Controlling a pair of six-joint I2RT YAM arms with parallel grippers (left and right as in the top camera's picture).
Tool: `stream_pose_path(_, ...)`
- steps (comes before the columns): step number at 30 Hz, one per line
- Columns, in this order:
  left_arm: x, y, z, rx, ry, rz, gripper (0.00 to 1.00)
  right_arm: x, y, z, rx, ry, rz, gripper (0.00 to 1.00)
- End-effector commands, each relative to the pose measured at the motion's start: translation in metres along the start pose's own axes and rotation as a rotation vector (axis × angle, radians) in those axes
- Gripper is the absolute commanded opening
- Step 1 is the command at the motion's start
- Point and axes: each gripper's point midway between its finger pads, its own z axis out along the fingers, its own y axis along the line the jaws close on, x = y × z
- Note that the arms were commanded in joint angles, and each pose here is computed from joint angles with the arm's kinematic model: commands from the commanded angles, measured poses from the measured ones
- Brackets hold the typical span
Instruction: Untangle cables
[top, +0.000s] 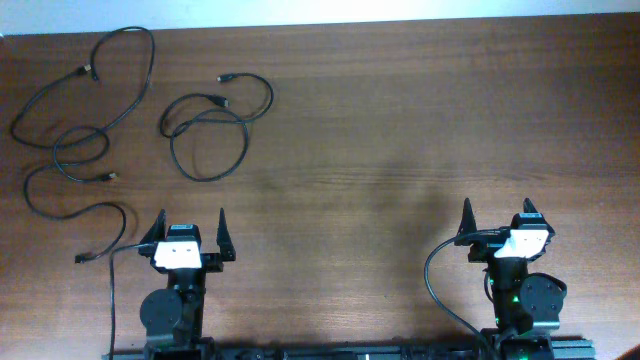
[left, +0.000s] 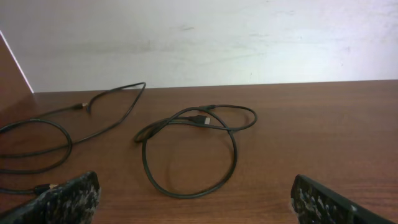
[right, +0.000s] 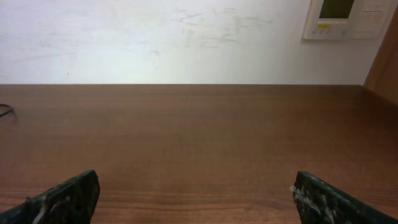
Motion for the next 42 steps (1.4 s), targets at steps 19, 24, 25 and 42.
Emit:
stream_pose_path(19,0.0038,0.0011,0.0004,-0.009,0.005,-0.013,0.99,0.0033,-0.0012,0.0002,0.004,0.006,-0.006,0.99)
stream_pose_path(24,0.0038,0.0011,0.0004,-0.009,0.005,-0.013,0.99,0.0033,-0.0012,0.0002,0.004,0.006,-0.006,0.99)
stream_pose_path(25,0.0038,0.0011,0.0004,-0.009,0.005,-0.013,0.99,0.0034,-0.0012,0.0002,0.004,0.006,-0.006,0.99)
stream_pose_path(42,0.0038,0.0011,0.0004,-0.009,0.005,-0.013,0.99,0.0033,-0.0012,0.0002,0.004,0.006,-0.006,0.99)
